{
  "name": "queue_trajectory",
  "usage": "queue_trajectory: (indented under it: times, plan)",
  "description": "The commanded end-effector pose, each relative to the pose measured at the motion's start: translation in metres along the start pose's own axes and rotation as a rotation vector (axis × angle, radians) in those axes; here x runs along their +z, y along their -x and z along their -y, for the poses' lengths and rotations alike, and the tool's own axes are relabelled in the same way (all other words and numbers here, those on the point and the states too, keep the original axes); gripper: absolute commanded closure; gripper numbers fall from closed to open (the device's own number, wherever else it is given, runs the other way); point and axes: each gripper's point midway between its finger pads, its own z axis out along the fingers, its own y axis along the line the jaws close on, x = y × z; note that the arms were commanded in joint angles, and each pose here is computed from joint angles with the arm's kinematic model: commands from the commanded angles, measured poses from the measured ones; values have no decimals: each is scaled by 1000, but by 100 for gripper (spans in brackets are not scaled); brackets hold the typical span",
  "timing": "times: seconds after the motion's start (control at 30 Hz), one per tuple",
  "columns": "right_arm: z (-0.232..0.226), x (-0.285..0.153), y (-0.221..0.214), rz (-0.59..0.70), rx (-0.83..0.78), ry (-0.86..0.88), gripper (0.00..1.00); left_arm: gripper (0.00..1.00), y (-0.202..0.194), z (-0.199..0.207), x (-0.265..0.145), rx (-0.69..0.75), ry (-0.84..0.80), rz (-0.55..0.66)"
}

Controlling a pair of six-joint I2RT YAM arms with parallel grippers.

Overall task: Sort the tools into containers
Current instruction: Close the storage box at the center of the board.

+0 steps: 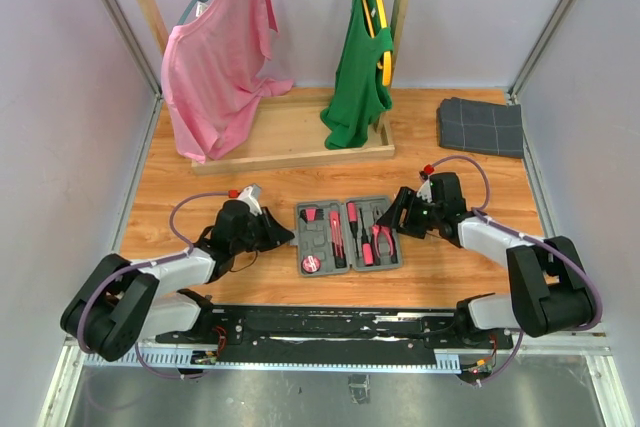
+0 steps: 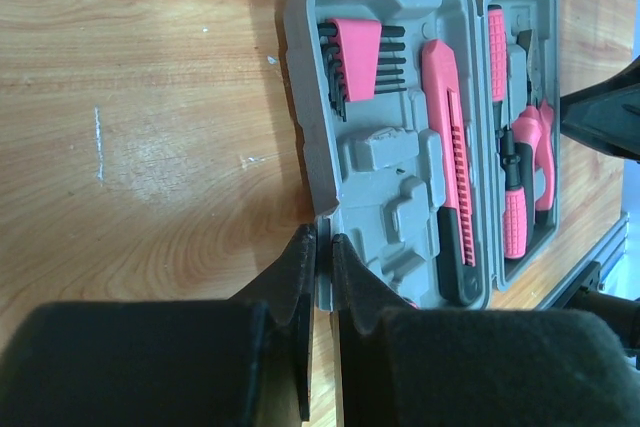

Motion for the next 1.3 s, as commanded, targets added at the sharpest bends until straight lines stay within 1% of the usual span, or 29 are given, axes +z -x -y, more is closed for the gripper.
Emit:
queue_trajectory:
  times: [0.0, 0.27, 0.43, 0.77, 1.0, 1.27]
  plan:
    - [-8, -3, -1, -11, 7, 58, 37, 99, -22, -17, 1, 1, 62, -59]
    - [-36, -14, 2, -17, -51, 187, 38, 99, -24, -19, 3, 6, 61, -66]
    - [-40, -21, 1, -24, -56, 187, 39, 100, -25, -18, 5, -1, 57, -66]
    - [-62, -44, 12, 6, -97, 220, 39, 100, -24, -9, 14, -9, 28, -65]
    - [-84, -58, 20, 14, -129, 269, 39, 100, -36, 12, 24, 21, -4, -95]
    - [-104, -66, 21, 26, -178, 300, 39, 99, -45, 25, 33, 23, -26, -119]
